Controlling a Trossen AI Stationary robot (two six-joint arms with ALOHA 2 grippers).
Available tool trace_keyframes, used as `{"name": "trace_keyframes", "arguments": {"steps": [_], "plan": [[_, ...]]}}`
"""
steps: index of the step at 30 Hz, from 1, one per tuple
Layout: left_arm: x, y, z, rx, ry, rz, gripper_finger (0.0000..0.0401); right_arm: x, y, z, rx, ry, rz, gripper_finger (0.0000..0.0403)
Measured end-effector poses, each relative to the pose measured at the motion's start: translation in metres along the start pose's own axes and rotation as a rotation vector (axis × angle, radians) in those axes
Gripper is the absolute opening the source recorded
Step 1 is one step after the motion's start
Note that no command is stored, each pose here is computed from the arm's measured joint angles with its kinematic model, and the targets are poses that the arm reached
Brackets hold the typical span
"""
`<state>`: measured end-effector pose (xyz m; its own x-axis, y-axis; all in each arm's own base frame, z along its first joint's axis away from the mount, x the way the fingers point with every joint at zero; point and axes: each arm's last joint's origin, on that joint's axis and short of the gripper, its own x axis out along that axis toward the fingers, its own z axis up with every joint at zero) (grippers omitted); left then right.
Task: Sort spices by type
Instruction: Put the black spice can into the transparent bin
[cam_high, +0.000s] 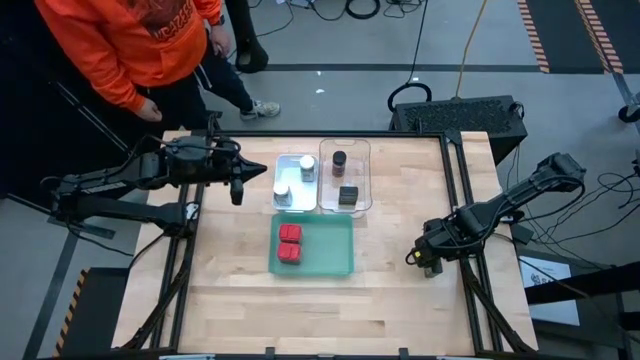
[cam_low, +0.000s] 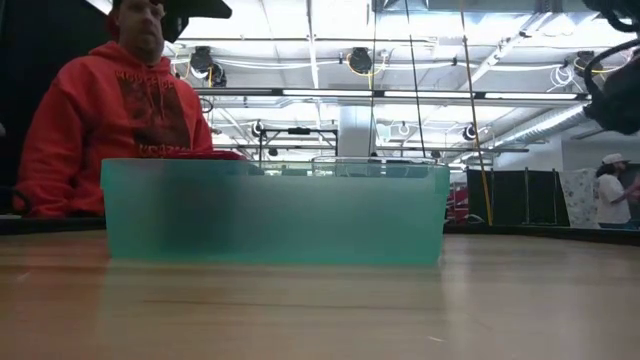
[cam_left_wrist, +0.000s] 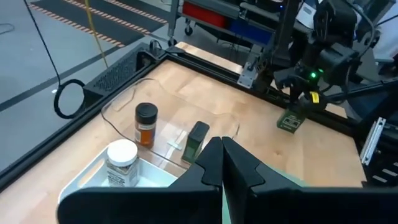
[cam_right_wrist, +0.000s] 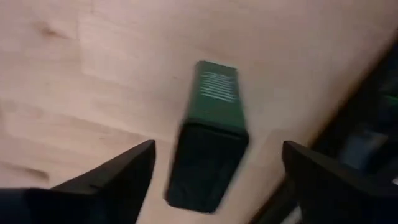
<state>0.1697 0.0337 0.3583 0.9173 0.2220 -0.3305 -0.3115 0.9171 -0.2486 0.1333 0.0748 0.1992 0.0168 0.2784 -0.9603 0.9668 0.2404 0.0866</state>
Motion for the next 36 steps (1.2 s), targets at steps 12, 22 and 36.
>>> {"name": "trace_keyframes", "arguments": {"steps": [12,22,36], "plan": [[0.004,-0.003,0.002,0.009,-0.002,-0.058,0.0016,0.005,0.009,0.001,-0.034,-0.021,0.118,0.0096],[0.033,-0.024,0.005,0.034,-0.041,-0.219,0.0018,-0.094,0.044,0.006,-0.148,-0.304,0.384,0.0096],[0.071,-0.042,-0.002,0.047,-0.036,-0.278,0.0155,-0.199,0.131,0.052,-0.739,-0.766,0.311,0.0096]]}}
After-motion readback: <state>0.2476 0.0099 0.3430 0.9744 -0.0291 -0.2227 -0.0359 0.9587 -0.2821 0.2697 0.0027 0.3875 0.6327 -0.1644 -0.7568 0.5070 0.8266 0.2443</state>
